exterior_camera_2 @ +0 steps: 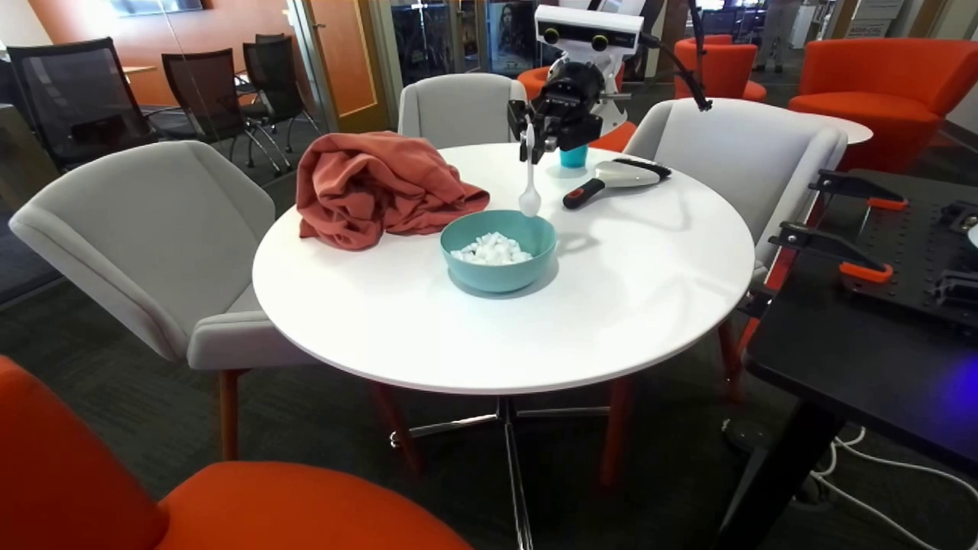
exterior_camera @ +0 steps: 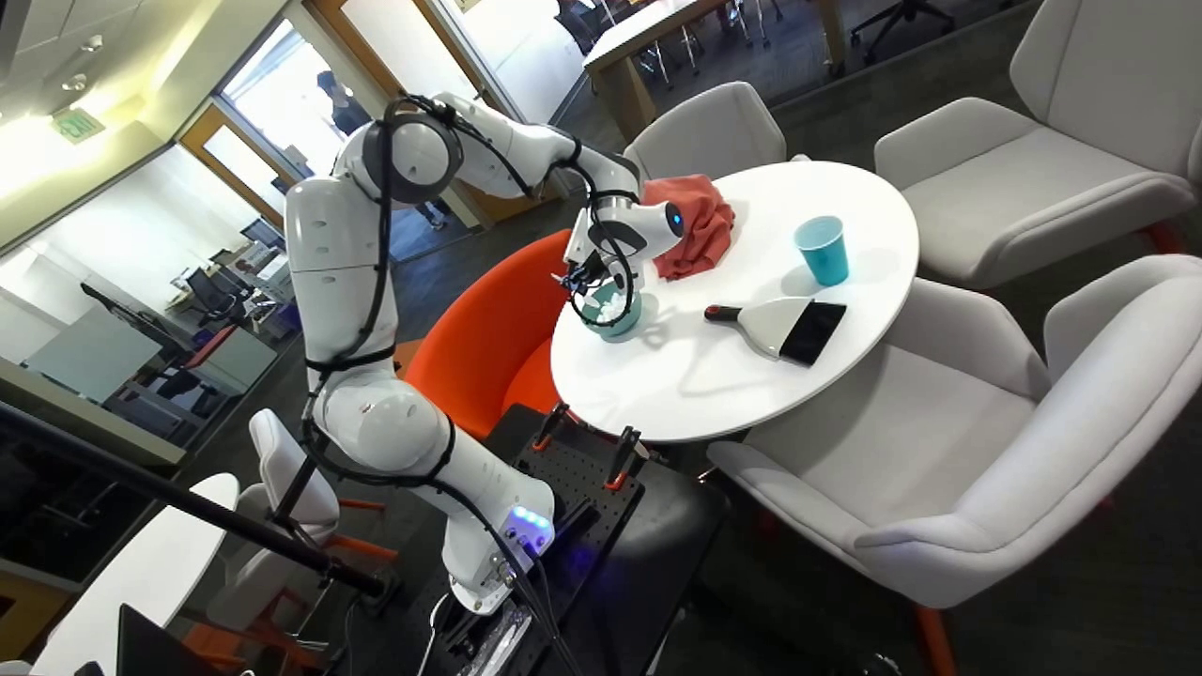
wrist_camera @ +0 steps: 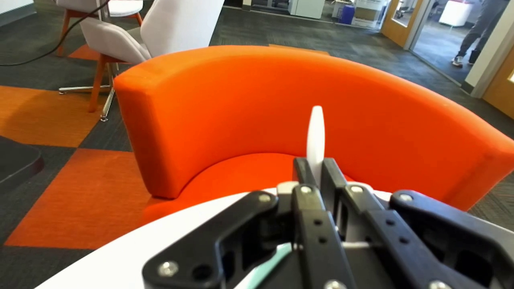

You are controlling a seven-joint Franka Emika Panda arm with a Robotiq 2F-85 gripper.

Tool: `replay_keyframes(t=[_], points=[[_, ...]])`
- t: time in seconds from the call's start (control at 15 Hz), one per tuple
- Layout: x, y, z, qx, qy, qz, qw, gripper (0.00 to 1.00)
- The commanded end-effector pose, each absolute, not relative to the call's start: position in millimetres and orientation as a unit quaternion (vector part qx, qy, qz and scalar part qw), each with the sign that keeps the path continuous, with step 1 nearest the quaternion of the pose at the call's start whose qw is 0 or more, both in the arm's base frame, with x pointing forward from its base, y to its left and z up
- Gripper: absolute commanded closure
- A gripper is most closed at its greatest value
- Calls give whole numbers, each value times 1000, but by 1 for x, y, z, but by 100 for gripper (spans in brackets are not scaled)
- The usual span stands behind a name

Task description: Get the white spoon and use it to stir the contents of the green bowl

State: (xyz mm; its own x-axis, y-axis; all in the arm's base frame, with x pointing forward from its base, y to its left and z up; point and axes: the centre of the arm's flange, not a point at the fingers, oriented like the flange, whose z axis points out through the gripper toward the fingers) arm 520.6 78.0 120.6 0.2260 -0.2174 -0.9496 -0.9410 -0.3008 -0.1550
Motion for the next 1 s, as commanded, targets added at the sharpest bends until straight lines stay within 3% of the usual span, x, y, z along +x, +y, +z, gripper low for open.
replay_keyframes(t=[0.0,0.93], points=[[540,77,110,-670,432,446,408,97],[590,74,57,-692,420,423,408,97]])
